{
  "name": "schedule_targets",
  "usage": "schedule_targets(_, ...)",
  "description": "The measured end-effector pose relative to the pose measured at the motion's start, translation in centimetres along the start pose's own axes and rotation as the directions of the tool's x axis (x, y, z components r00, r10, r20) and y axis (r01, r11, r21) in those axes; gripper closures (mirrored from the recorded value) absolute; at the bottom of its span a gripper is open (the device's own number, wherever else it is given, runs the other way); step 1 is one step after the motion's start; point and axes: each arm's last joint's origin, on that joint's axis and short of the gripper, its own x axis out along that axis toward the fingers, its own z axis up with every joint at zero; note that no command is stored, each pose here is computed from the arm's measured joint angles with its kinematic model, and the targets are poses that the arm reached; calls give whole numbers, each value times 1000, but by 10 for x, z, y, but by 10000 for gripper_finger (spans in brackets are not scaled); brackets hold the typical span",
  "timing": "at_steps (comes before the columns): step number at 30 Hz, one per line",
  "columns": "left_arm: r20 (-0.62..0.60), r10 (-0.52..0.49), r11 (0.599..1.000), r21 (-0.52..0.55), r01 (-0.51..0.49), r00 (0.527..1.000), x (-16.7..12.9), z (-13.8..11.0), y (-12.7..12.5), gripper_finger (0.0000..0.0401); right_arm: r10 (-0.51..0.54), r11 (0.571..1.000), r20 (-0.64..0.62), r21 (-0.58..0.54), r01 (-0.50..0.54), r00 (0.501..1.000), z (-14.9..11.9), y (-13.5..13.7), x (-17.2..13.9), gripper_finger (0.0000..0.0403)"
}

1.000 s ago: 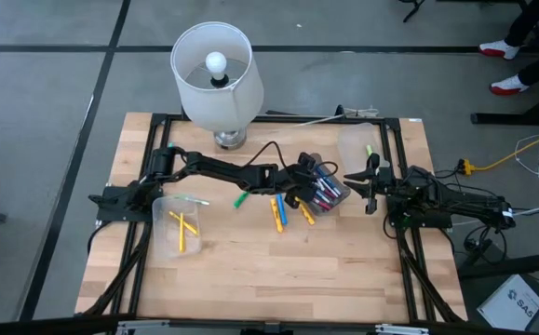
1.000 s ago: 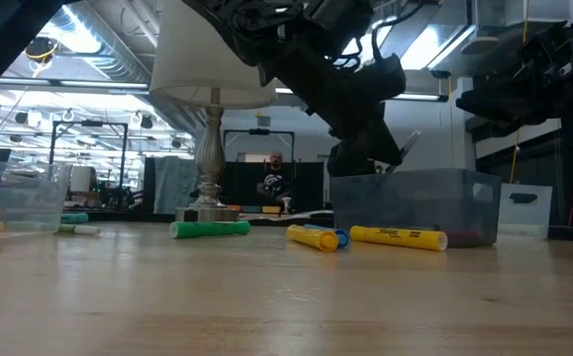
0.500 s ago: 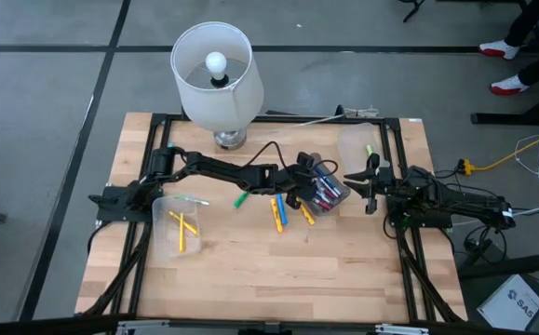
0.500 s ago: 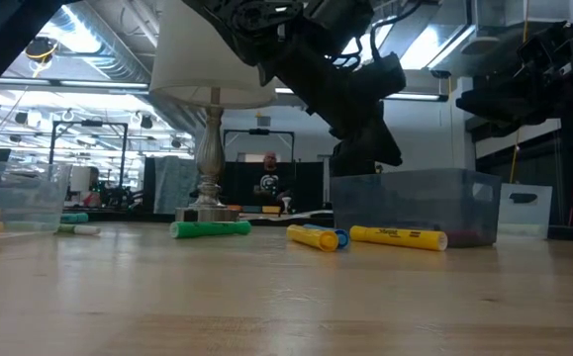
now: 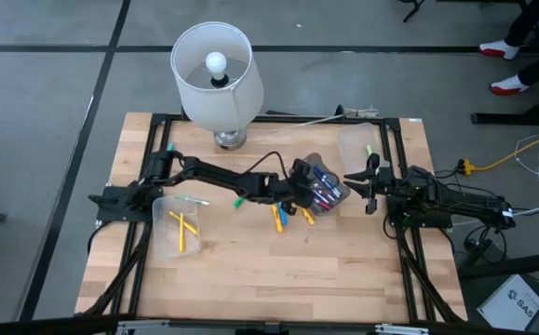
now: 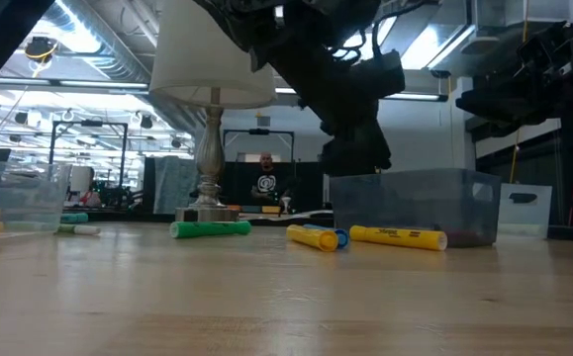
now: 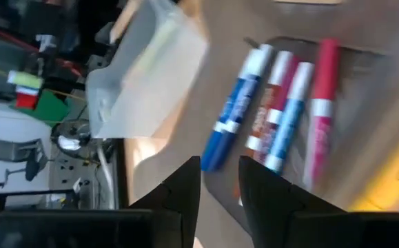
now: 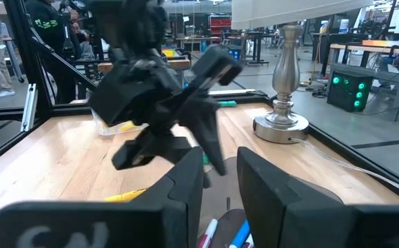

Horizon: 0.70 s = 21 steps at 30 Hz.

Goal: Pick & Place Markers
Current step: Put the light green marker pen into the black bin

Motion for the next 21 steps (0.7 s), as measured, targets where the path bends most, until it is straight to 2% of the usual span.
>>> schedule_targets(4,-10,-74,997,23,74,997,-7,3,-10,308,0,1000,0,0,0,1000,0,0,0,312)
schedule_targets(9,-21,-93,996,-13,93,995,-16,5,-11,306,0,1000,0,0,0,1000,0,0,0,312)
schedule_targets(17,97,-85,987,-127,97,992,-43,13,22,310,0,1000,0,0,0,1000,0,0,0,312)
schedule_targets(21,97,-93,985,-138,106,991,-57,12,33,307,0,1000,0,0,0,1000,0,0,0,312)
